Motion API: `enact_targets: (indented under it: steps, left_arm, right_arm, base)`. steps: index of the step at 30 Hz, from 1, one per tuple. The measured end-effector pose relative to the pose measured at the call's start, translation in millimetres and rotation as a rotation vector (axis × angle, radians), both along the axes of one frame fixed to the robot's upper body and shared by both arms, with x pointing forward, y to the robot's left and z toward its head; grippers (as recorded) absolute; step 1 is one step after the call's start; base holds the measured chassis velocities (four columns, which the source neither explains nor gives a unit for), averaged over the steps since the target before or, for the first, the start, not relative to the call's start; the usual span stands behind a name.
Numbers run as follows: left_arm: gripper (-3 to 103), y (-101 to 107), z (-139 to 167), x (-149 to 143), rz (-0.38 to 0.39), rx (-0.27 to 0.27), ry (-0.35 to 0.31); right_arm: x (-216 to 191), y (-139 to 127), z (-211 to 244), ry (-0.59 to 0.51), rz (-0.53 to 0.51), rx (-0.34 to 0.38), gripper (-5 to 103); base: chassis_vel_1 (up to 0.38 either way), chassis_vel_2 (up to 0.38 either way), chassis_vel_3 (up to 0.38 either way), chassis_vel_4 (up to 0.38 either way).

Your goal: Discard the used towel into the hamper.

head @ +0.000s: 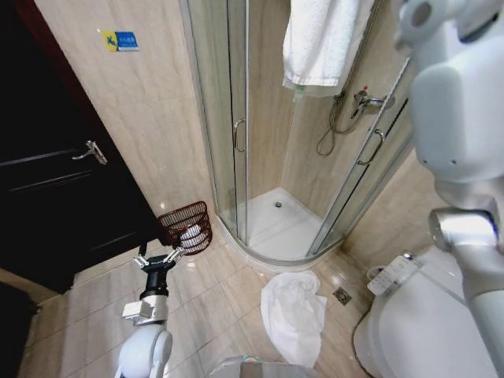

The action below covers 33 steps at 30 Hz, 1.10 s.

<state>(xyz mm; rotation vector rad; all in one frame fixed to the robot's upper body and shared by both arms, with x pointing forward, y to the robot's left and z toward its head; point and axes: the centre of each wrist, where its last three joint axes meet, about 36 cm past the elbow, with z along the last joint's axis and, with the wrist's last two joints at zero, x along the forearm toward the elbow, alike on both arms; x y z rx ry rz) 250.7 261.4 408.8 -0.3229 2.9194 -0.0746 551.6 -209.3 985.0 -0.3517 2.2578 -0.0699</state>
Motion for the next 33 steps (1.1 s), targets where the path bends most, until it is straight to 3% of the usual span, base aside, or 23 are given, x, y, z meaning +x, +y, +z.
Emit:
enact_targets:
  steps: [3, 5, 7, 8, 10, 11, 15, 18, 20, 24, 28, 30, 33]
  left_arm:
    - [100, 6.3, -4.2, -2.2, 0.013, 0.002, -0.001]
    - [100, 11.4, -8.5, -4.4, 0.022, 0.003, 0.001]
    - [100, 12.1, -9.1, -4.7, 0.023, 0.003, 0.001]
    - [100, 14.8, -10.4, -5.6, 0.025, 0.001, 0.002]
    - [100, 15.2, -10.2, -5.5, 0.026, 0.000, 0.001]
    - [100, 15.8, -8.8, -4.2, 0.028, -0.004, -0.003]
    - [100, 15.3, -5.2, -2.0, 0.029, -0.009, -0.009]
    - [100, 12.9, -6.1, -2.3, 0.022, -0.014, -0.002]
    - [100, 12.6, -6.7, -2.6, 0.020, -0.014, -0.001]
    - [100, 12.4, -12.7, -4.7, 0.014, -0.010, 0.008]
    - [100, 14.2, -13.7, -4.5, 0.014, -0.006, 0.009]
    - [100, 16.1, -13.1, -4.0, 0.015, -0.004, 0.006]
    - [100, 16.2, -13.1, -3.9, 0.016, -0.003, 0.006]
  right_arm:
    - [1.1, 5.4, 4.5, 0.009, -0.005, 0.016, 102]
    - [4.6, 8.8, 5.2, 0.020, -0.010, 0.031, 94]
    - [5.6, 9.2, 5.1, 0.023, -0.011, 0.033, 94]
    - [10.7, 10.3, 3.7, 0.032, -0.017, 0.039, 87]
    - [11.6, 10.4, 3.4, 0.034, -0.018, 0.039, 87]
    - [14.9, 10.4, 1.8, 0.041, -0.024, 0.037, 79]
    - [19.3, 10.6, 0.3, 0.050, -0.031, 0.038, 72]
    - [22.6, 12.1, 0.2, 0.056, -0.038, 0.055, 59]
    - [22.7, 12.3, 0.3, 0.057, -0.038, 0.056, 59]
    - [21.8, 13.6, -1.1, 0.056, -0.038, 0.055, 38]
    - [20.7, 13.3, -3.2, 0.058, -0.038, 0.051, 33]
    - [21.3, 11.3, -5.4, 0.061, -0.043, 0.048, 17]
    - [21.5, 10.3, -6.3, 0.062, -0.045, 0.047, 12]
  base:
    - [0.000, 0.000, 0.000, 0.000]
    - [0.000, 0.000, 0.000, 0.000]
    - [0.000, 0.000, 0.000, 0.000]
    - [0.000, 0.000, 0.000, 0.000]
    - [0.000, 0.000, 0.000, 0.000]
    - [0.000, 0.000, 0.000, 0.000]
    - [0.000, 0.000, 0.000, 0.000]
    - [0.000, 0.000, 0.000, 0.000]
    - [0.000, 0.000, 0.000, 0.000]
    - [0.000, 0.000, 0.000, 0.000]
    - [0.000, 0.000, 0.000, 0.000]
    - [0.000, 0.000, 0.000, 0.000]
    - [0.000, 0.000, 0.000, 0.000]
